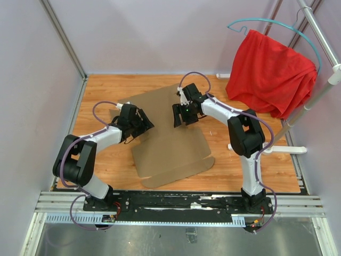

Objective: Fold the paper box

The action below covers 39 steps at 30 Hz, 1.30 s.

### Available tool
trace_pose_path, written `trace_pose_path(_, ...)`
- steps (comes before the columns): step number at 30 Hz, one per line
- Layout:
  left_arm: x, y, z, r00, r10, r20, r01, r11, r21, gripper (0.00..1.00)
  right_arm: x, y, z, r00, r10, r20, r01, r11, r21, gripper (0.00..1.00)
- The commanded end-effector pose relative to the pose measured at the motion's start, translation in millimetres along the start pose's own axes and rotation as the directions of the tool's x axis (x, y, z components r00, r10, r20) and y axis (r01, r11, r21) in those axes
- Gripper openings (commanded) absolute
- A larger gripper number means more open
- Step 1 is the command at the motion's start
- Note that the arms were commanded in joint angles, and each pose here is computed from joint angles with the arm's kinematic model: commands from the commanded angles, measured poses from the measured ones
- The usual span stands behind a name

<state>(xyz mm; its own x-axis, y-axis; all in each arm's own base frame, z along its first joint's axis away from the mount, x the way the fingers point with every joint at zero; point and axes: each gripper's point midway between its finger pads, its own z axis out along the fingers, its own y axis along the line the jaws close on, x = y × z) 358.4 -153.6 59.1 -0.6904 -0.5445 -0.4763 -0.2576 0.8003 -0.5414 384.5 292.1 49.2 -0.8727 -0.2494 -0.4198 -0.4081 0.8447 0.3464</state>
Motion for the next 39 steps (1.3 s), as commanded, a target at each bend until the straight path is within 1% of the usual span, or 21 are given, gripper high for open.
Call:
trace_pose_path(1, 6.9, -8.0, 8.4, 1.000, 0.009, -0.016, -0.009, 0.999, 0.034, 0.71, 2.5, 10.4, 9.9, 1.000, -0.012, -0.023, 0.011, 1.000, -0.020, 0.70)
trace_pose_path(10, 20.5, 10.3, 26.3, 0.998, 0.017, -0.054, -0.019, 1.000, -0.025, 0.71, 14.9, 4.0, 28.2, 0.997, 0.009, -0.072, -0.009, 1.000, -0.005, 0.69)
trace_pose_path(14, 23.6, 14.4, 26.1, 0.998, 0.023, -0.062, -0.026, 0.999, -0.035, 0.71, 15.7, 2.2, 28.5, 0.997, 0.015, -0.073, -0.015, 1.000, 0.002, 0.69)
trace_pose_path(18, 16.9, 11.3, 17.8, 0.999, 0.031, -0.041, -0.033, 0.999, -0.035, 0.71, 11.8, 2.6, 22.6, 0.998, 0.010, -0.061, -0.010, 1.000, 0.015, 0.69)
trace_pose_path(25, -8.6, -1.1, -10.9, 0.998, 0.056, 0.038, -0.054, 0.998, -0.039, 0.71, -5.6, 1.1, -4.8, 1.000, -0.025, -0.009, 0.026, 0.997, 0.073, 0.69)
trace_pose_path(33, -52.0, -4.9, -48.2, 0.974, 0.103, 0.199, -0.083, 0.991, -0.107, 0.73, -31.7, -12.3, -37.8, 0.997, -0.063, 0.037, 0.056, 0.985, 0.165, 0.70)
trace_pose_path(39, -68.9, 1.0, -57.2, 0.961, 0.144, 0.234, -0.100, 0.976, -0.191, 0.73, -50.8, -31.0, -64.2, 0.995, -0.055, 0.080, 0.038, 0.979, 0.199, 0.71)
